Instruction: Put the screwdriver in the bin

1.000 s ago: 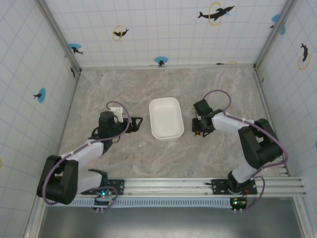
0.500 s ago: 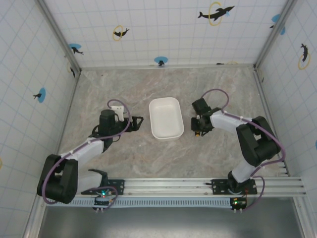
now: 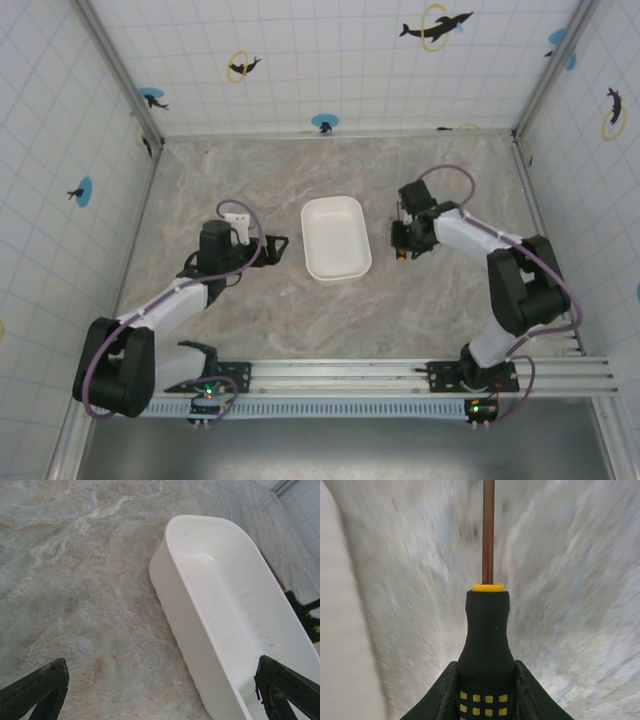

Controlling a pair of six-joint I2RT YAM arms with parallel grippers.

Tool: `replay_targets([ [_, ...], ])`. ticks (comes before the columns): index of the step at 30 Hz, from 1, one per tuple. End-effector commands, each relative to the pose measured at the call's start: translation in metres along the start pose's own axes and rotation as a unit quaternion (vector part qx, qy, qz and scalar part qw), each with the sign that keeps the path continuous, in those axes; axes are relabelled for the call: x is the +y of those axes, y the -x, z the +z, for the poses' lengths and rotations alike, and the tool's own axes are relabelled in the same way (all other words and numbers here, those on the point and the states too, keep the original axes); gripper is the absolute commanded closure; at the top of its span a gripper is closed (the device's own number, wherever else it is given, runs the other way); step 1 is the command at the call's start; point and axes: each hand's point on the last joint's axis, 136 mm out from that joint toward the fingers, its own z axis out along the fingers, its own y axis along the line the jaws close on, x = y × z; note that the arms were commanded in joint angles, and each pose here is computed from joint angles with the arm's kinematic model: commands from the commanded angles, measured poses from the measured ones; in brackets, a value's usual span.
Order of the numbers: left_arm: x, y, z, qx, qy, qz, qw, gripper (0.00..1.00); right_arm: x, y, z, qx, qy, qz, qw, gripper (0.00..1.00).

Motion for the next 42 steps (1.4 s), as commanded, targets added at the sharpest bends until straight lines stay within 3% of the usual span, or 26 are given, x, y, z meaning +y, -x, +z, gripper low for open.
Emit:
replay_targets([
  [1,-0.009,0.014,-0.002,-0.007,-0.01,0.025,1.0,0.02,0.031,0.075,-0.074,-0.12,0.06,0.021,0.991,1.0],
  [5,-0.016,0.022,-0.002,-0.011,-0.021,0.033,0.999,0.03,0.072,0.135,-0.141,-0.235,0.111,0.028,0.965,1.0],
  [8,-0.018,0.025,-0.001,-0.011,-0.022,0.039,0.999,0.02,0.115,0.151,-0.179,-0.309,0.155,0.006,0.938,1.0],
  [12,-0.016,0.025,0.0,-0.006,-0.02,0.039,0.999,0.03,0.155,0.142,-0.206,-0.39,0.165,-0.035,0.905,1.0],
  [17,-0.016,0.026,0.0,-0.007,-0.019,0.042,0.999,0.03,0.179,0.105,-0.195,-0.42,0.172,-0.07,0.888,1.0],
  [24,-0.014,0.024,0.003,0.0,-0.02,0.044,0.999,0.02,0.182,0.05,-0.137,-0.322,0.169,-0.075,0.928,1.0],
  [32,-0.01,0.017,0.008,0.008,-0.015,0.049,0.999,0.02,0.164,-0.02,-0.063,-0.143,0.107,-0.093,0.98,1.0],
  [42,-0.005,0.017,0.008,0.003,-0.002,0.055,0.998,0.02,0.161,-0.056,-0.015,-0.023,0.058,-0.086,0.994,1.0],
])
